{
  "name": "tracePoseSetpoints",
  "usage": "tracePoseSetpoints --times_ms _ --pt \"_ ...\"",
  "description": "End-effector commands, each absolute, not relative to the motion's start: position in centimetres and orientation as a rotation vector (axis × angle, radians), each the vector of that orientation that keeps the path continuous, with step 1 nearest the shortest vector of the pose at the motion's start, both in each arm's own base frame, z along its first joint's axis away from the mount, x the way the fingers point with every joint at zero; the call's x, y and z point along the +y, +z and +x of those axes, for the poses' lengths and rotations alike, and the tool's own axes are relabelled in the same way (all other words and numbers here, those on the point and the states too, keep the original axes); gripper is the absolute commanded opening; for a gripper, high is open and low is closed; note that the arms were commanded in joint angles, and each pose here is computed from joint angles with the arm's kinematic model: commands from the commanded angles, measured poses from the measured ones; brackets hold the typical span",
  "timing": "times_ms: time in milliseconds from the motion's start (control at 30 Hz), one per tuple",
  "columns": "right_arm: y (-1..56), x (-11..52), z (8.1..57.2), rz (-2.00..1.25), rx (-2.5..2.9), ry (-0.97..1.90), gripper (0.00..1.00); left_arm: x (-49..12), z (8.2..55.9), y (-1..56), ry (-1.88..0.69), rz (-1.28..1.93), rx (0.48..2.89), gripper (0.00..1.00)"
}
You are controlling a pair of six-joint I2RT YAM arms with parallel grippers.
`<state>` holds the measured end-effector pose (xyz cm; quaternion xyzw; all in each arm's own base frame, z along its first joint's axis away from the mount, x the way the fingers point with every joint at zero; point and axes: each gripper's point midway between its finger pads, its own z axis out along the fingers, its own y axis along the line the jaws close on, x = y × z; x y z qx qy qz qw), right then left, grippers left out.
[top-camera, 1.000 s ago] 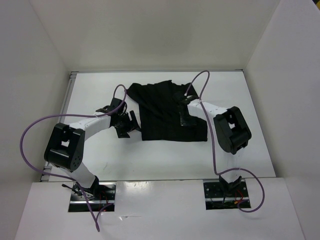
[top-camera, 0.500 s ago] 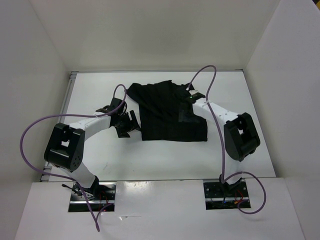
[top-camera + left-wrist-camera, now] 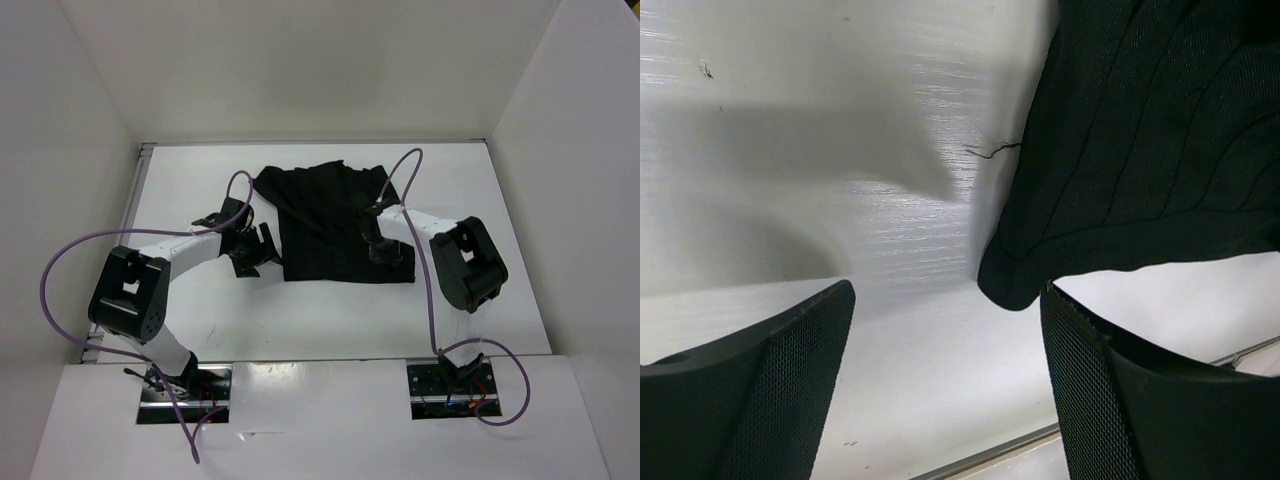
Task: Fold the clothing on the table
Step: Flatten the skirt out
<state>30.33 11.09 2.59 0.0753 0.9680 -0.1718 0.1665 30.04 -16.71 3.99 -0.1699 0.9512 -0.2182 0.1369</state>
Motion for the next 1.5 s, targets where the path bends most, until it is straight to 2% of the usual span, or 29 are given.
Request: tracePoseSetpoints --times_ms 0,67,267,400,433,567,700,867,1100,1167,1233,1267,1333,1367,1467 --pt "1.3 10.6 29.6 0.237 2.776 -0.53 0.28 -16.9 29.8 4.2 -0.654 -0.474 2.746 0.82" --pt "0.9 10.7 29.7 0.243 2.791 -0.497 0.25 -16.9 29.8 4.2 -0.654 -0.474 2.746 0.82" --pt "-0.5 10.7 28.5 0.263 2.892 -0.385 0.25 -16.9 29.9 4.4 -0.658 -0.47 2.738 0.82" --pt "-0.5 10.9 28.5 0.263 2.898 -0.375 0.08 -16.9 29.9 4.4 -0.658 -0.47 2.738 0.82" --pt "-0.5 10.9 28.5 0.263 2.898 -0.375 0.0 -16.9 29.9 4.4 -0.658 -0.47 2.738 0.82" --pt "0.4 10.9 28.6 0.282 2.881 -0.336 0.0 -16.9 29.9 4.4 -0.658 -0.47 2.738 0.82" --pt "5.6 11.7 30.5 0.327 2.771 -0.237 0.0 -16.9 29.9 4.4 -0.658 -0.47 2.738 0.82" --pt "11.6 11.4 29.9 0.339 2.696 -0.161 0.0 -16.9 29.8 4.2 -0.654 -0.474 2.746 0.82" --pt "10.6 10.2 26.5 0.323 2.795 -0.268 0.0 -17.0 30.0 4.1 -0.654 -0.474 2.746 0.82" --pt "9.1 9.7 24.5 0.277 2.879 -0.36 0.07 -17.0 30.1 4.0 -0.647 -0.464 2.756 0.82" --pt "9.2 10.2 23.6 0.243 2.897 -0.377 0.2 -17.0 30.1 4.0 -0.647 -0.464 2.756 0.82" --pt "10.0 10.7 23.7 0.242 2.89 -0.367 0.23 -17.0 30.1 4.0 -0.647 -0.464 2.756 0.82" --pt "11.5 10.4 23.2 0.238 2.853 -0.462 0.38 -16.8 29.9 3.9 -0.631 -0.47 2.762 0.82" --pt "12.7 10.5 23.9 0.242 2.821 -0.46 0.39 -16.8 29.9 3.9 -0.631 -0.47 2.762 0.82" --pt "13.7 10.8 24.8 0.242 2.78 -0.423 0.54 -16.8 29.9 3.5 -0.625 -0.475 2.774 0.82"
